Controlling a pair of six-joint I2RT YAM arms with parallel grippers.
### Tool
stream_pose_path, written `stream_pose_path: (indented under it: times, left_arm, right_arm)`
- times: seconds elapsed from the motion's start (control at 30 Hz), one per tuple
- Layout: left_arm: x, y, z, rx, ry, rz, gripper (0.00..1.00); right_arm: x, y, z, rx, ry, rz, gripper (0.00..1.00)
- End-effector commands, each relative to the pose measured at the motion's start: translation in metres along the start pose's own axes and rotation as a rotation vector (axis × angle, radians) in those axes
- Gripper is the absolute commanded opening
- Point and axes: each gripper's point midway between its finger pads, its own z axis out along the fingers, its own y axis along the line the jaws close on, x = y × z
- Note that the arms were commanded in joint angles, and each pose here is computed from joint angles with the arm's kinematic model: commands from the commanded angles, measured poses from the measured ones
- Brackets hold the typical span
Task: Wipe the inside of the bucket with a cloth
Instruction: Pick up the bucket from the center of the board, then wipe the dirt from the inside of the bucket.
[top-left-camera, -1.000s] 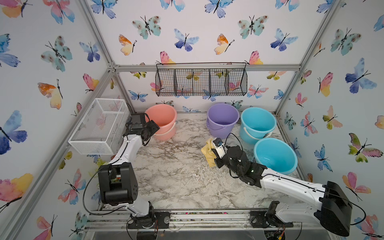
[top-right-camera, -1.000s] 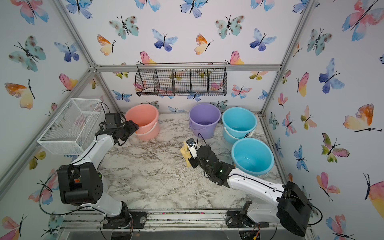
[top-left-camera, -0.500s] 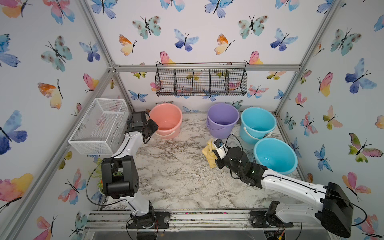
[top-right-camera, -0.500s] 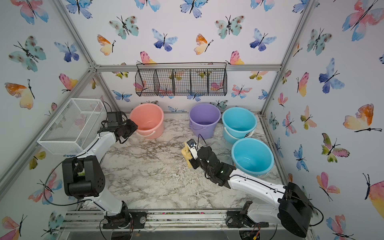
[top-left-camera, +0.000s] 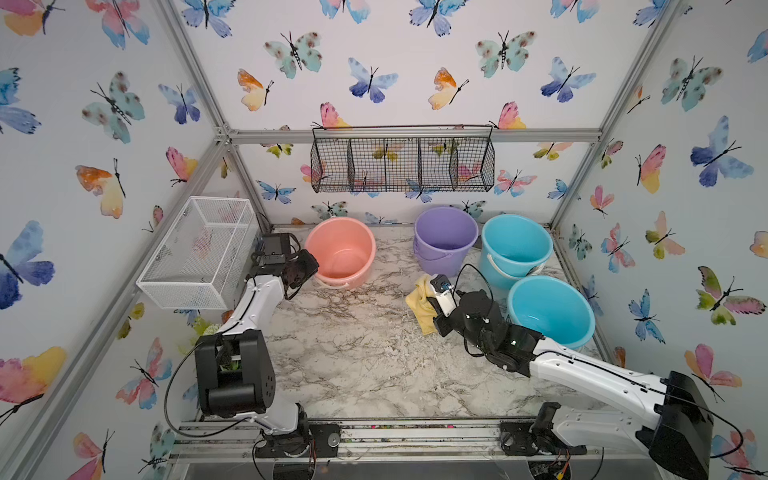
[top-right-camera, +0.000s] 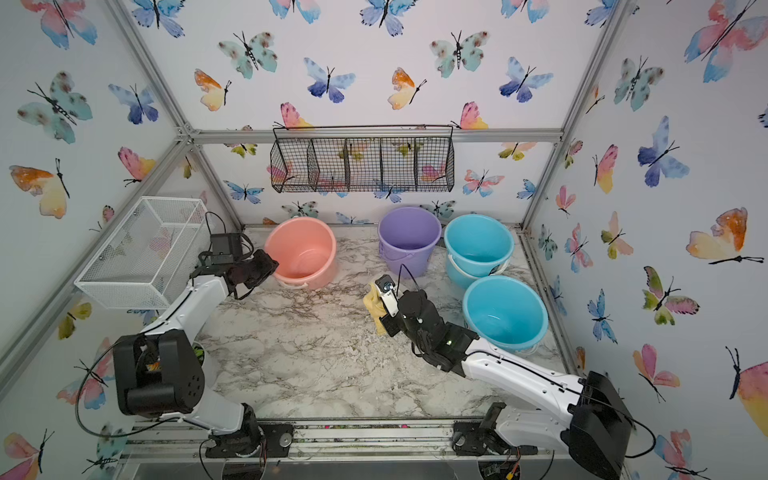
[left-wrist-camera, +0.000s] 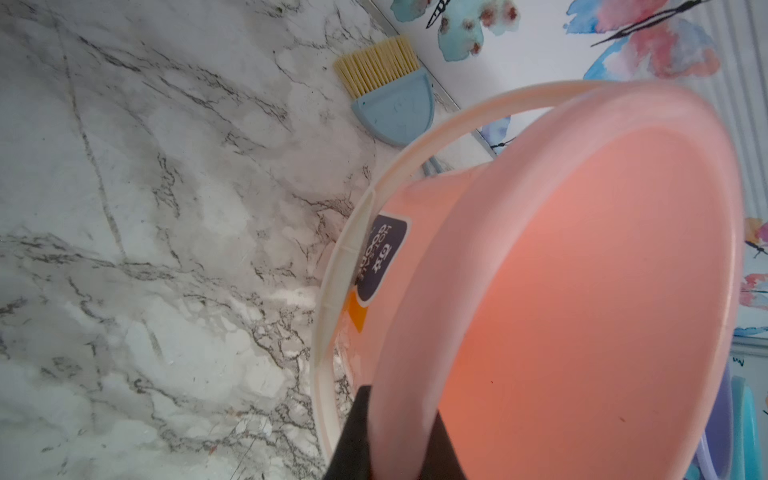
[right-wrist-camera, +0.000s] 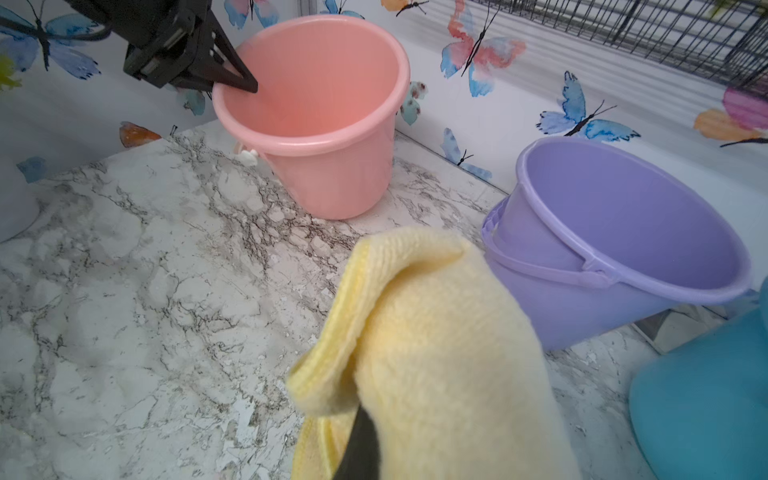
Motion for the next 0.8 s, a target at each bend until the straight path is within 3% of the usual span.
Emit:
stream_pose_path:
  times: [0.0,0.13,0.3,0.43,0.63,0.77]
  left_arm:
    - [0.016,-0.037,-0.036,0.113,0.004,0.129,0.0]
    - [0.052,-0.063,-0.058,0.179,0.024,0.254,0.0]
    - [0.097,-0.084,-0.073,0.173,0.049,0.398,0.0]
    - [0.129,-0.1,-0.082,0.164,0.058,0.513,0.0]
    - [0.172,-0.113,-0.088,0.166,0.096,0.594,0.0]
    - [0.199,-0.115,-0.085,0.168,0.142,0.627,0.0]
  right_arm:
    - [-0.041,0.004,-0.02,-0.061,-0.092,0.037,0.02]
    - [-0.073,0.022,-0.041,-0.195,-0.182,0.033,0.02]
    - [-0.104,0.057,-0.074,-0.441,-0.275,-0.005,0.02]
    - [-0.117,0.062,-0.087,-0.493,-0.299,0.008,0.02]
    - [-0.085,0.049,-0.066,-0.386,-0.157,-0.03,0.02]
    - [-0.049,0.055,-0.055,-0.4,-0.035,-0.091,0.02]
